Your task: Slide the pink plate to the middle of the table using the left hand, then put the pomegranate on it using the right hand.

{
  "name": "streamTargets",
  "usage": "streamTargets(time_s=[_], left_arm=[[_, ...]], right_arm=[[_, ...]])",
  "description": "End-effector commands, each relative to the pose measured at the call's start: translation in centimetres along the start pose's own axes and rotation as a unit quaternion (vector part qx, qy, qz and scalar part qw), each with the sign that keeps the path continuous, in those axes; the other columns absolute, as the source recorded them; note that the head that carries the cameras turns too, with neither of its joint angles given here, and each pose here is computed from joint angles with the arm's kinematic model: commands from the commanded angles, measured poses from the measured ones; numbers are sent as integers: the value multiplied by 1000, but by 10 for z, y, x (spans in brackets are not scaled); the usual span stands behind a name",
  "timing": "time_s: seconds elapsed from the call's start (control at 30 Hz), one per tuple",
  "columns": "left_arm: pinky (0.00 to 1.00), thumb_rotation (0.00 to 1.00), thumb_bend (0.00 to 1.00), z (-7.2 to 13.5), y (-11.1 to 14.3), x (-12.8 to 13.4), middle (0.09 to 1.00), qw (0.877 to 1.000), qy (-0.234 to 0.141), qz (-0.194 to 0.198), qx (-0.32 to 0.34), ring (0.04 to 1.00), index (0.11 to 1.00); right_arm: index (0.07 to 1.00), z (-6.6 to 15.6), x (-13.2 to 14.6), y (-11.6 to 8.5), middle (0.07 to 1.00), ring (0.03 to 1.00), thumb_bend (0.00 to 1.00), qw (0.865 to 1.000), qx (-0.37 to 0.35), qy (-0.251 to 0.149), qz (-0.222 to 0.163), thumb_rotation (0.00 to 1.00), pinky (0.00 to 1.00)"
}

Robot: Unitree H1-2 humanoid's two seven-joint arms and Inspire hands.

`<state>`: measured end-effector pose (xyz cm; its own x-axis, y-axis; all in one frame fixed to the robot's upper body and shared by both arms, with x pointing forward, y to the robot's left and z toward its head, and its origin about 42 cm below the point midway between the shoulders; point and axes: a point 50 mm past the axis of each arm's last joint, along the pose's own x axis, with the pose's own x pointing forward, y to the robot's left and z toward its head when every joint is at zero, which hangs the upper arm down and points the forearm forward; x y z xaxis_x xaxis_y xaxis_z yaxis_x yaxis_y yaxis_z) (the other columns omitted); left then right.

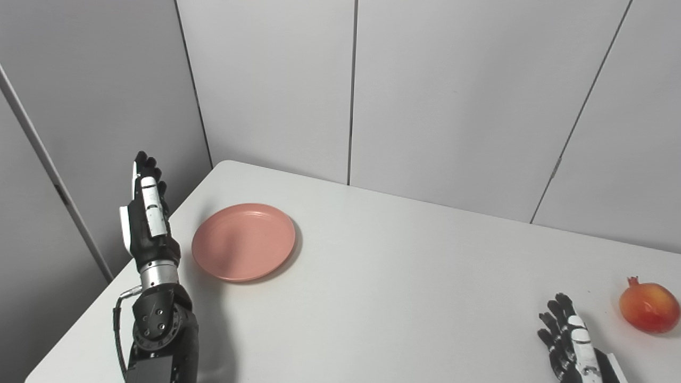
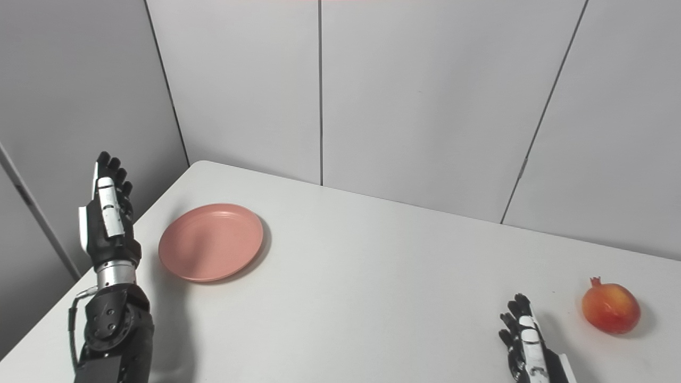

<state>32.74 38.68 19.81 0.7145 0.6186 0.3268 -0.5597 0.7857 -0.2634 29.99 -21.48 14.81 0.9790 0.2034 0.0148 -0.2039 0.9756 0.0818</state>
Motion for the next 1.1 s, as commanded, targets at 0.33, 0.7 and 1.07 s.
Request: streamTargets(time_s=[0.33,0.7,1.07], left_arm=[[986,1000,453,-3,16,13,963,1000,-8,-13,-24,967,932],[970,1000,412,-20,26,15,961,999,14,-11,-31,968,941],[972,1000,398,-34,31,19,970,998,37,-23,-41,967,952]], right_arm=[[1000,18,7,-1,1000,1000,158,1000,-5,-27,6,1000,1000],[1000,19,6,0,1000,1000,165,1000,-6,-27,5,1000,1000],[1000,19,6,0,1000,1000,155,1000,-5,-28,6,1000,1000]])
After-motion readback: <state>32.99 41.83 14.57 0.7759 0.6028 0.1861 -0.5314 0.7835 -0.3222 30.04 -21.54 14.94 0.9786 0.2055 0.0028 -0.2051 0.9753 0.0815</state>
